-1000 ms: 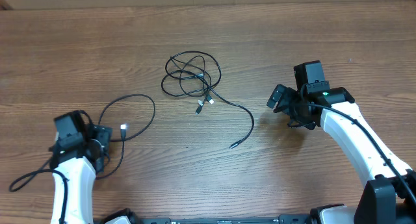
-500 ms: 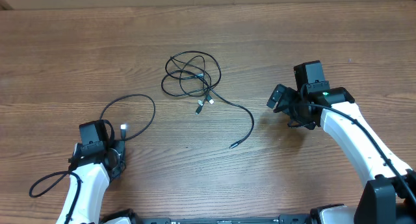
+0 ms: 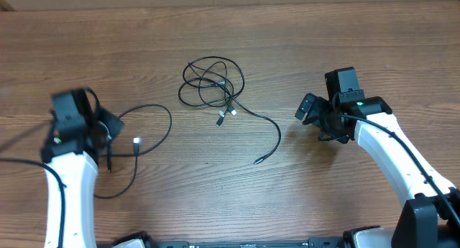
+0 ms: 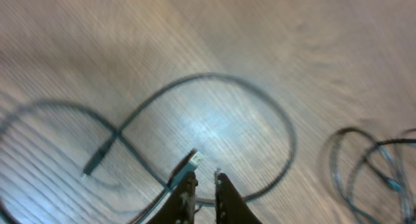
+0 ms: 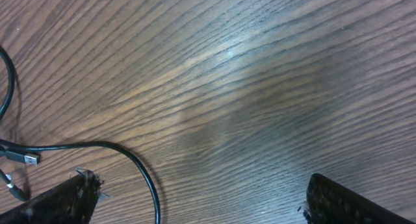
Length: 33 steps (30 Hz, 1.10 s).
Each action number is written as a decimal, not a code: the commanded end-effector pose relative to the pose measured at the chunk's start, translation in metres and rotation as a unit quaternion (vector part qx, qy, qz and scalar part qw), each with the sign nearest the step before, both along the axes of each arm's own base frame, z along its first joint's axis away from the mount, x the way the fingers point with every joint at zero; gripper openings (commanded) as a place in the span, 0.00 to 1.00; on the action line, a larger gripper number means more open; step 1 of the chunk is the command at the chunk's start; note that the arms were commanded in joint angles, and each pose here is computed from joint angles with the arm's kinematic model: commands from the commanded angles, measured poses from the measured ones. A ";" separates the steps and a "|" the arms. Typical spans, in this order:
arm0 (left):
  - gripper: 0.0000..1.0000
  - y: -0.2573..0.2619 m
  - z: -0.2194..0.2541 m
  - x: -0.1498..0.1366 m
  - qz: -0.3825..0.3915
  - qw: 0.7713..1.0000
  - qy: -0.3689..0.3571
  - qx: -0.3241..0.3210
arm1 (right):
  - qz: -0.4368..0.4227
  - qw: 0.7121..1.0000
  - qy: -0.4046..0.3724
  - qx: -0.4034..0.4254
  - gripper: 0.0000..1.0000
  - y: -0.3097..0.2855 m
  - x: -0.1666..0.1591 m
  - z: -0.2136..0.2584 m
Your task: Untangle cables
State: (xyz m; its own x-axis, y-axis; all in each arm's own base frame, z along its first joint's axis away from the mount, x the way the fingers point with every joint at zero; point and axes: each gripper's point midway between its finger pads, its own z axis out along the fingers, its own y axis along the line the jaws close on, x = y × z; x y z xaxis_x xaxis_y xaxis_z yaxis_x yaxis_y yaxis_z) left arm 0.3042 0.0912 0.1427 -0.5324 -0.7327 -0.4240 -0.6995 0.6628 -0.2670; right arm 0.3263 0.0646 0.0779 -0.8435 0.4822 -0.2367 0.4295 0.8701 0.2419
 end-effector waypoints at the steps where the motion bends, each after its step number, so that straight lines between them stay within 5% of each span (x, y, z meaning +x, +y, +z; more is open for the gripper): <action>1: 0.20 0.001 -0.014 0.000 -0.076 0.995 0.068 0.018 | -0.004 1.000 0.000 -0.002 1.00 -0.002 0.002 -0.001; 4: 0.38 -0.004 -0.045 -0.011 -0.096 0.986 0.135 -0.004 | -0.004 1.000 -0.001 -0.002 1.00 -0.002 0.002 0.000; 10: 0.39 -0.013 -0.100 -0.039 -0.126 0.955 0.264 -0.050 | -0.004 1.000 0.000 -0.002 1.00 -0.002 0.002 0.000; 14: 0.41 -0.027 -0.123 -0.039 -0.180 0.939 0.281 -0.087 | -0.004 1.000 -0.001 -0.002 1.00 -0.002 0.002 0.000; 18: 0.60 -0.034 -0.137 -0.036 -0.214 0.929 0.286 -0.098 | -0.004 1.000 -0.001 -0.002 1.00 -0.002 0.002 0.000; 22: 0.60 -0.033 -0.152 -0.036 -0.218 0.923 0.303 -0.093 | -0.004 1.000 0.000 -0.002 1.00 -0.002 0.002 -0.001; 26: 0.43 -0.029 -0.168 -0.038 -0.224 0.915 0.327 -0.073 | -0.004 1.000 -0.001 -0.002 1.00 -0.002 0.002 0.000; 28: 0.12 -0.029 -0.176 -0.038 -0.225 0.913 0.334 -0.071 | -0.004 1.000 0.000 -0.002 1.00 -0.002 0.002 -0.001; 29: 0.04 -0.029 -0.179 -0.038 -0.225 0.912 0.335 -0.071 | -0.004 1.000 0.000 -0.002 1.00 -0.002 0.002 -0.001; 33: 0.04 -0.013 -0.183 -0.020 -0.211 0.925 0.312 -0.036 | -0.004 1.000 0.000 -0.002 1.00 -0.002 0.002 -0.001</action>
State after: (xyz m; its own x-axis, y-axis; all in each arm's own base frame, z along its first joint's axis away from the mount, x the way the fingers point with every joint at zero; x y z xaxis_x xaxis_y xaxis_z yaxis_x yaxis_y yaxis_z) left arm 0.2764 0.0714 -0.0057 -0.8926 -0.4358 0.1155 -0.4365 0.8995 0.0199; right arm 0.3262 0.0645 0.0779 -0.8432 0.4828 -0.2363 0.4303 0.8697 0.2418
